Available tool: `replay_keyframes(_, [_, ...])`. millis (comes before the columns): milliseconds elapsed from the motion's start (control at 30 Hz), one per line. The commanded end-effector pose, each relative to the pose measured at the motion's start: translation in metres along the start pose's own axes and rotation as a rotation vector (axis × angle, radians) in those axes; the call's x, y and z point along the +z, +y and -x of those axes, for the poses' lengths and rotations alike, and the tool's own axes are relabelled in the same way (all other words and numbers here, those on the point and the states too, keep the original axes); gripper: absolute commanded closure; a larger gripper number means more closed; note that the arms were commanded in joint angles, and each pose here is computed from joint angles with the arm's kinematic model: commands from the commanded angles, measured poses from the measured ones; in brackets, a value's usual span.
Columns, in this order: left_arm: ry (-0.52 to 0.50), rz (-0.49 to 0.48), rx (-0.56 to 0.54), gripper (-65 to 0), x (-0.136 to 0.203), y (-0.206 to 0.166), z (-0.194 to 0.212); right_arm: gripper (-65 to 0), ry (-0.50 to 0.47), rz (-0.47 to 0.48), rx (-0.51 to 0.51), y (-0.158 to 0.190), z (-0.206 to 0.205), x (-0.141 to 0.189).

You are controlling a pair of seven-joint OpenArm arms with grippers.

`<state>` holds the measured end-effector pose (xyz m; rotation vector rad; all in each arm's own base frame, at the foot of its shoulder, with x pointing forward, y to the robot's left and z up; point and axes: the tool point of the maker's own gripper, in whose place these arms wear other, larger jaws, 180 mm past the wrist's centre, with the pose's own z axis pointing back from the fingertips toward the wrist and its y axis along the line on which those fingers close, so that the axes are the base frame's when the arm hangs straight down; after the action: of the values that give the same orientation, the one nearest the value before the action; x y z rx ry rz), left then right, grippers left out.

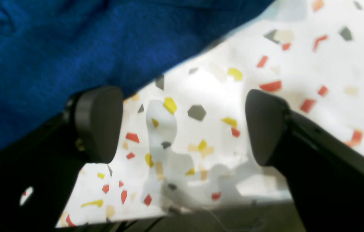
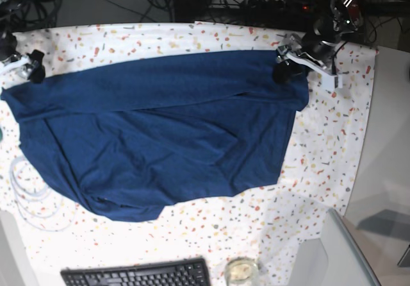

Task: Layout the t-shirt on the table in an organized manner, then fold the t-shirt properly
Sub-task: 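Regrasp the shirt edge with both grippers at its two ends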

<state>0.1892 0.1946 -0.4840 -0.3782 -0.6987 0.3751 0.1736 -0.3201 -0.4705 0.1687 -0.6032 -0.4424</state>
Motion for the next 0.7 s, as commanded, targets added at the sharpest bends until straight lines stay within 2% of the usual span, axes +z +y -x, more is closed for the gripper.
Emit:
replay_keyframes(0, [0.068,-0.004,-0.008,-24.8,0.001,0.0,0.017,-58.7,-0.054,0.005,0.001,-0.008,-0.02,0.003])
replay_keyframes(100, [0.062,-0.008,-0.013,-1.2,0.003,0.001,0.014,-58.4,-0.044,-0.009,-0.059,-0.017,-0.024,-0.009])
replay_keyframes(200, [0.062,-0.01,-0.016,0.0,0.004,0.002,0.014,-58.4,-0.036,-0.036,-0.122,-0.023,-0.031,-0.022])
replay_keyframes(333, [0.057,-0.02,-0.039,0.0,0.008,0.007,0.008,-58.1,-0.04,-0.069,-0.159,-0.021,-0.044,-0.034])
replay_keyframes(400, [0.04,-0.021,-0.056,0.0,0.01,0.005,0.0,-53.9,-0.072,-0.082,-0.174,-0.017,-0.049,-0.039])
replay_keyframes(433, [0.035,-0.026,-0.065,0.0,0.013,0.007,-0.001,-49.5,-0.08,-0.084,-0.179,-0.017,-0.05,-0.04])
replay_keyframes(500, [0.014,-0.026,-0.086,0.0,0.016,0.004,-0.01,-36.9,-0.083,-0.087,-0.179,-0.015,-0.052,-0.041])
replay_keyframes(567, [0.005,-0.034,-0.103,0.0,0.02,0.003,-0.014,-18.5,-0.082,-0.085,-0.176,-0.016,-0.05,-0.04])
replay_keyframes(600, [0.0,-0.034,-0.11,0.0,0.022,0.003,-0.016,-7.2,-0.077,-0.084,-0.18,-0.016,-0.049,-0.04])
replay_keyframes(633, [-0.008,-0.035,-0.119,0.0,0.023,0.002,-0.02,0.0,-0.061,-0.084,-0.179,-0.016,-0.047,-0.039])
replay_keyframes(667, [-0.014,-0.036,-0.127,0.0,0.025,0.001,-0.022,0.0,-0.041,-0.082,-0.175,-0.017,-0.044,-0.039])
